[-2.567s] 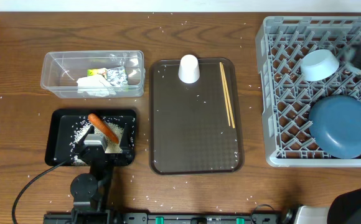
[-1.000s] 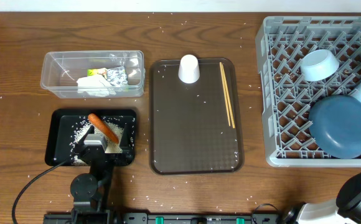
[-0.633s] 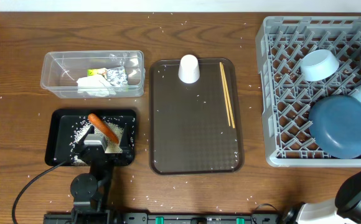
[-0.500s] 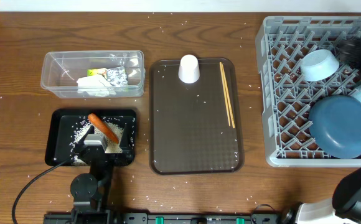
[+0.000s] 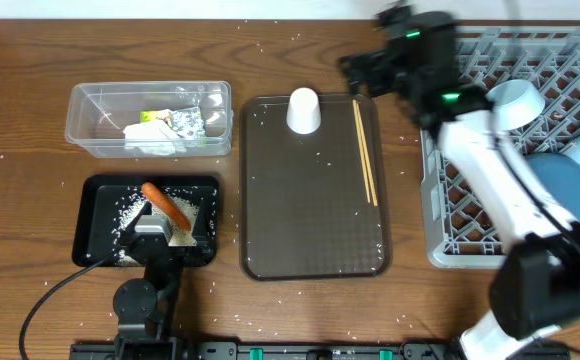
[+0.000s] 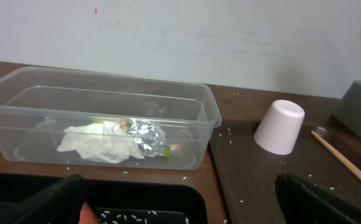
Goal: Sort waste into correct bins and load items into the dishwasher rack
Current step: 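Reach the right gripper back to the pink cup on the tray, then grasp the pink cup with the right gripper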
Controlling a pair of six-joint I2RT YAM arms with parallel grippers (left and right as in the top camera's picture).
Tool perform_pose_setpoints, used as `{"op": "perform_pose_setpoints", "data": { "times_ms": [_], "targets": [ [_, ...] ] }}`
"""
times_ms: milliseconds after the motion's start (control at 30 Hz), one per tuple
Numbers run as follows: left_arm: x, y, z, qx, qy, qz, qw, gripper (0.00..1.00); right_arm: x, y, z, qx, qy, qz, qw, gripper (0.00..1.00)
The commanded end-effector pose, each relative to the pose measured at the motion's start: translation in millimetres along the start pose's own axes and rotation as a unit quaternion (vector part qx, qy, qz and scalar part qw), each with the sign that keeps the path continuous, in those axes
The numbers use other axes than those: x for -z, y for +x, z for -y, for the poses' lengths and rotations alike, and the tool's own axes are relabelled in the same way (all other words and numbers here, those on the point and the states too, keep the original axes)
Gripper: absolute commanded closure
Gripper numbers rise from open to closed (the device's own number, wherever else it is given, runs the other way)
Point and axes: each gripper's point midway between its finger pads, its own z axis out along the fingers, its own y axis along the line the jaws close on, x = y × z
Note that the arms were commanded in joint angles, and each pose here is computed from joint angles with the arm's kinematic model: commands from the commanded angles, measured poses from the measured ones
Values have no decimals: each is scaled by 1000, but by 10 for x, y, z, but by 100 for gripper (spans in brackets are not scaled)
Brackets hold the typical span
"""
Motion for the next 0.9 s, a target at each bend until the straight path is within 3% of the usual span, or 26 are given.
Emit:
{"op": "perform_pose_setpoints", "data": {
  "times_ms": [0,267,533,867],
  "targets": [
    [-9,155,4,-1,4,-23,1000,2,-305,235,-23,-2,38,-21,999,1],
    [-9,155,4,-1,4,-23,1000,2,-821,662,-341,-39,16,-45,998,1],
    [-9,155,4,-1,4,-23,1000,2,-1011,908,-718,-28,-24,-63,997,1],
    [-9,155,4,-1,4,-23,1000,2,-1149,1171,-668,-22,1,-88,996,1]
  ]
}}
